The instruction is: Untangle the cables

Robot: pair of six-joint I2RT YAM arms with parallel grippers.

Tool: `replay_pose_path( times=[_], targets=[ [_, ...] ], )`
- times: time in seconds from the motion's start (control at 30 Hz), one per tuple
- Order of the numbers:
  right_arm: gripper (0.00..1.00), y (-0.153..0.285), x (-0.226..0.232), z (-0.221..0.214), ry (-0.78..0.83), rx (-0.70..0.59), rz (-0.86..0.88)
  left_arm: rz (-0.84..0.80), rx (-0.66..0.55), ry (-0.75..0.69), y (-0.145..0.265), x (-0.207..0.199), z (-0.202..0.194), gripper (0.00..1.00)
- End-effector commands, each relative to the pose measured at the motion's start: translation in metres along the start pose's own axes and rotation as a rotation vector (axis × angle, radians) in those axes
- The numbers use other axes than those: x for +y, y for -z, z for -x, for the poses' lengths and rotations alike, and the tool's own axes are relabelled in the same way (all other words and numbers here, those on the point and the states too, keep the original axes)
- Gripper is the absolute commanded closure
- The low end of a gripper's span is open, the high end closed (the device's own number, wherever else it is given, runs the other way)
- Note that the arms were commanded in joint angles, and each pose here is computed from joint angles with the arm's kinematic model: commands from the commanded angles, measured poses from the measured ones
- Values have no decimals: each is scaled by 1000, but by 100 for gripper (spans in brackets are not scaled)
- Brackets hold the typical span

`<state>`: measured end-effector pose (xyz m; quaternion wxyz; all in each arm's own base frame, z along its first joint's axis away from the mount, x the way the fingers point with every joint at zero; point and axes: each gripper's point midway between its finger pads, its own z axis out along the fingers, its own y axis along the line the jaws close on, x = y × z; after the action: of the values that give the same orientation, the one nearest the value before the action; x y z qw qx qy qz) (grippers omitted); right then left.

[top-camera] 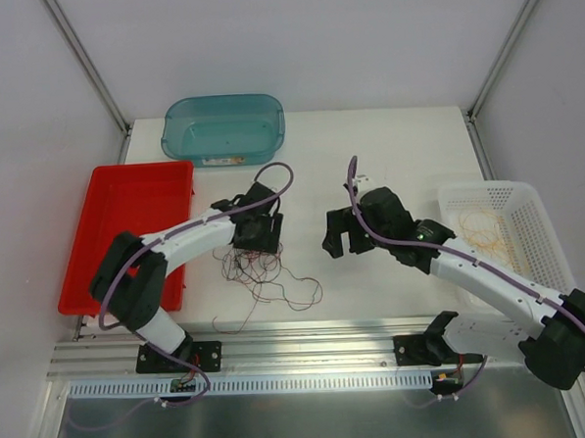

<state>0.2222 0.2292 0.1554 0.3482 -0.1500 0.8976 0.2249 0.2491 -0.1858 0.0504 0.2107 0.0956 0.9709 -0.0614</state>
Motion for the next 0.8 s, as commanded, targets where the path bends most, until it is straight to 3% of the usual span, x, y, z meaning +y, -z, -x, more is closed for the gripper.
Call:
replay_pose_path(
  times=[0.0, 0.07, 0.1, 0.2, 0.33, 0.47, 0.6, 0.77],
  targets=[
    [4, 14, -5, 13, 14, -89, -25, -92, -93, -76, -1, -52, 54, 38],
    [4, 24, -19, 12, 28, -106, -93, -137, -78, -190, -8, -86, 55, 43],
    [4, 29, -26, 12, 29, -119, -121, -180, -124, -218, 2, -107, 75, 45],
    [4, 56, -50, 16, 19, -208, -233, -278, -160, -319, 13, -157, 87, 45],
    [4, 83, -69, 15, 10, -291, -296, -366, -204, -381, 33, -187, 97, 45],
    [4, 97, -71, 15, 0, -329, -293, -384, -251, -385, 58, -187, 98, 38],
    [4, 93, -68, 12, 6, -312, -270, -329, -319, -315, 88, -157, 94, 22],
    [3, 77, -57, 9, 8, -257, -227, -309, -246, -256, 87, -123, 46, 21]
  ],
)
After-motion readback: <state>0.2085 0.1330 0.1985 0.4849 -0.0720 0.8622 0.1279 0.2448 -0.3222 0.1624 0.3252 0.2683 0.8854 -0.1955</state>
